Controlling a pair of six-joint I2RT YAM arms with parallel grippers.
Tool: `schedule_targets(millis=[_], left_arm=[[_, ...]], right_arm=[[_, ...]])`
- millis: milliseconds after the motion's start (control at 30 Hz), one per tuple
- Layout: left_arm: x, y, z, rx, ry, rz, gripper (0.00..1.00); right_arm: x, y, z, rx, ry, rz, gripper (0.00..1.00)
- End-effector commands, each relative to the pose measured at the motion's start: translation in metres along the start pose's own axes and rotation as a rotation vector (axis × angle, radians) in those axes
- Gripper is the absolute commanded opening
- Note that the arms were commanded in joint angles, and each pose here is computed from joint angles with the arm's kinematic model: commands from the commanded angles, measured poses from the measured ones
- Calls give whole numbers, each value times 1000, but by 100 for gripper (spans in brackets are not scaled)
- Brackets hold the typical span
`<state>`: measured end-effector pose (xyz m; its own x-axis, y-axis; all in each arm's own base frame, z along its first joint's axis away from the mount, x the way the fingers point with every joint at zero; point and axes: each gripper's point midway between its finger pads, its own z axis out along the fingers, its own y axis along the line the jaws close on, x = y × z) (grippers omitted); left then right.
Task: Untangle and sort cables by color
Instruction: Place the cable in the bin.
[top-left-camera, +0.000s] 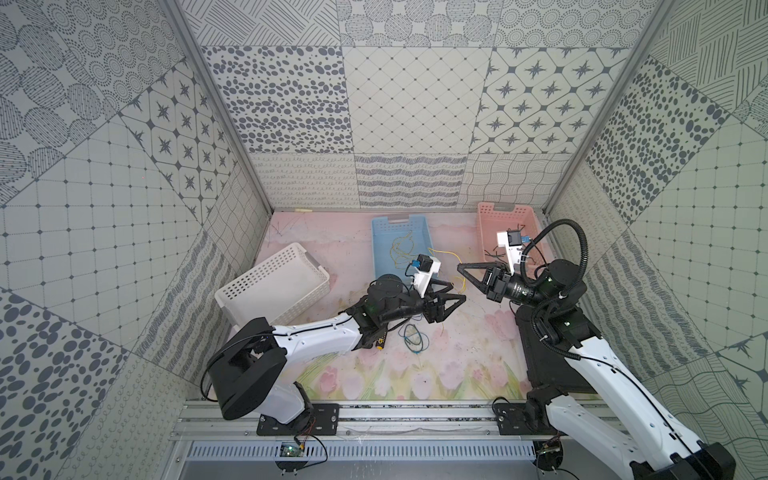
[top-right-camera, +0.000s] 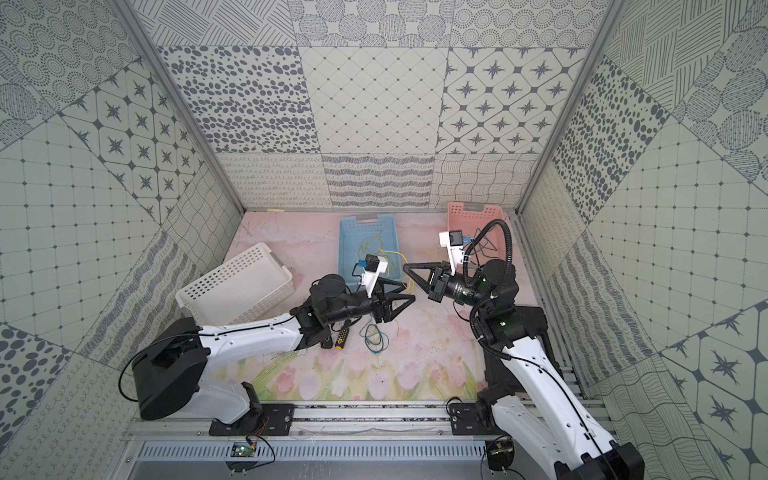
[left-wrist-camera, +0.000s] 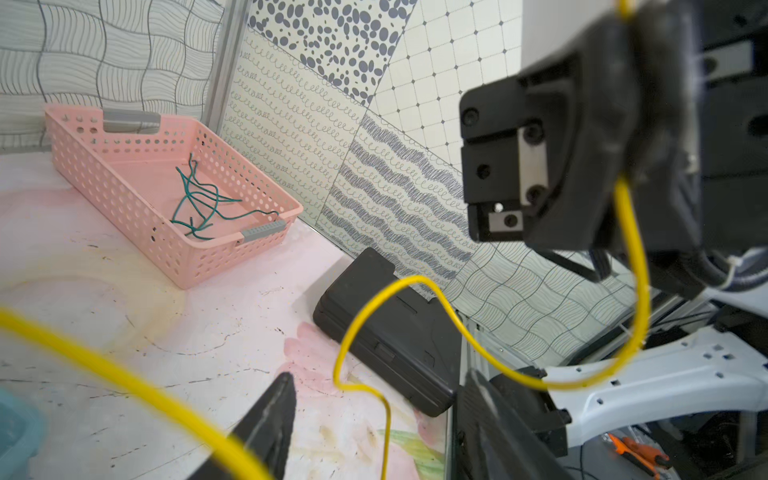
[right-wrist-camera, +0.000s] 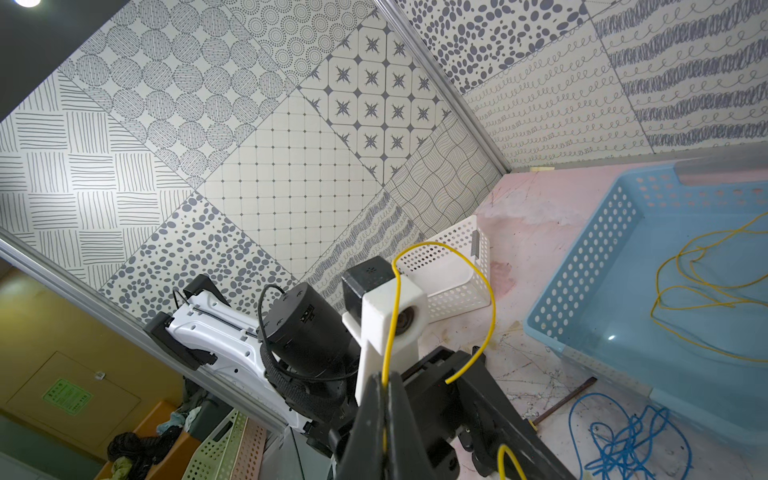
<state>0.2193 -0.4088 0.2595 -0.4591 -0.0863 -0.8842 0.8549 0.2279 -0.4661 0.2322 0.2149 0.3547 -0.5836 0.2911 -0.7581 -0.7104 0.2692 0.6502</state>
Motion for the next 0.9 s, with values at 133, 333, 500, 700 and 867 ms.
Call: schedule_targets(millis=[133,333,500,700,867], left_arm=[[-11,-8,26,75,-17,-42,0],[3,12,-8,-25,-20,-60,0],[6,30,-54,-86,-39,-99,0],[-27,41,-72,-167,-45,-86,0],[-75,79,-69,-319,-50,-108,0]], right_arm=[[-7,11,-5,-20,-39,-45,0],[-25,-29,-38,281,-170,-79,0],[-32,-72,-69,469,-287,-43,0],[-24,-73,-33,278,-164,-4,45],[-12,-91,-37,338,-146,-49,87]])
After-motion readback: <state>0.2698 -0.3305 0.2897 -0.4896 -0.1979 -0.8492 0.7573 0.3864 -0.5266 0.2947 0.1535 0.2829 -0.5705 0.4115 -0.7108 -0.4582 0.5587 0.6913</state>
